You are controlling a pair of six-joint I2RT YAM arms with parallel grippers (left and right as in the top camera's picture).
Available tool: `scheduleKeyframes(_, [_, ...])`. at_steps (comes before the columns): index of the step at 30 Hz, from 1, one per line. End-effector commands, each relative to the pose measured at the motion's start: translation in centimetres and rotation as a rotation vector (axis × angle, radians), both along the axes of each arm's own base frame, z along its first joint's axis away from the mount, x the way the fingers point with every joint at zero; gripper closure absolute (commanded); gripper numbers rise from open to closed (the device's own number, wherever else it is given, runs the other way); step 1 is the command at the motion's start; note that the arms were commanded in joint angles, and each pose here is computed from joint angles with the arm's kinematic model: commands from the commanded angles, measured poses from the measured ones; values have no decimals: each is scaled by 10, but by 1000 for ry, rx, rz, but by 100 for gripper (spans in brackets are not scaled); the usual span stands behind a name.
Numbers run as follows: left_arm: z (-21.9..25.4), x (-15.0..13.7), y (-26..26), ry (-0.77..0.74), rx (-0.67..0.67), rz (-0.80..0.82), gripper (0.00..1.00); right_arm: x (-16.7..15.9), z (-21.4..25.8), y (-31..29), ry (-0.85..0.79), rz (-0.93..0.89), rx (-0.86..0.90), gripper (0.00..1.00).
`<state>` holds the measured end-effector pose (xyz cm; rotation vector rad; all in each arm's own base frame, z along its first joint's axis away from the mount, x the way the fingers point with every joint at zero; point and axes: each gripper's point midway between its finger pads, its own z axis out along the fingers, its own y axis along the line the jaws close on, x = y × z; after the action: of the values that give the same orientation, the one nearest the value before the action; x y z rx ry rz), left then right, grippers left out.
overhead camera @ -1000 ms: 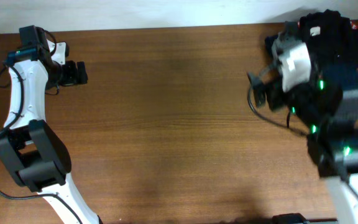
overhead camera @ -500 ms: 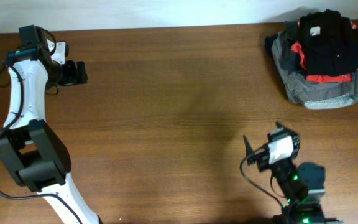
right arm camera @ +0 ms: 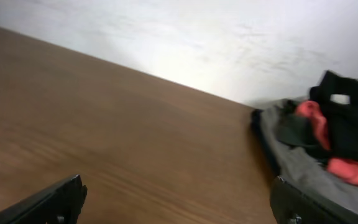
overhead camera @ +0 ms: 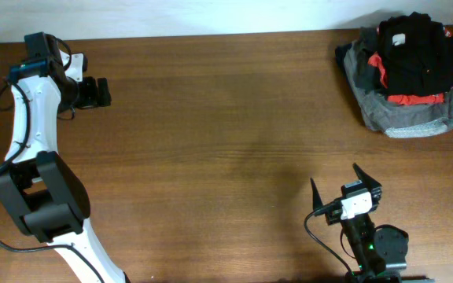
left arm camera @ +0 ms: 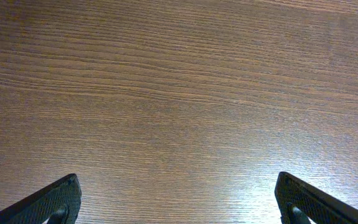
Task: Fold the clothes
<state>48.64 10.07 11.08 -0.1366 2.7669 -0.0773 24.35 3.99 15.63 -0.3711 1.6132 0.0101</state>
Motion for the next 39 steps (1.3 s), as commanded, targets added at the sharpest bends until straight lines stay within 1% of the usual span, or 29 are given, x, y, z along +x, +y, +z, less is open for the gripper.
scheduleKeyframes(1, [-2, 1, -3, 2, -13, 0, 1, 2, 2, -23, -18, -135, -2, 1])
scheduleKeyframes(35, [-1, 1, -3, 1, -13, -1, 1, 2, 2, -26, -17, -152, -3, 1])
scheduleKeyframes(37, [7, 1, -3, -16, -8, 0, 1, 2, 2, -26, -17, -152, -3, 1])
scheduleKeyframes(39, [38, 1, -4, -83, 8, -3, 1, 2, 2, -26, -16, -152, -3, 1])
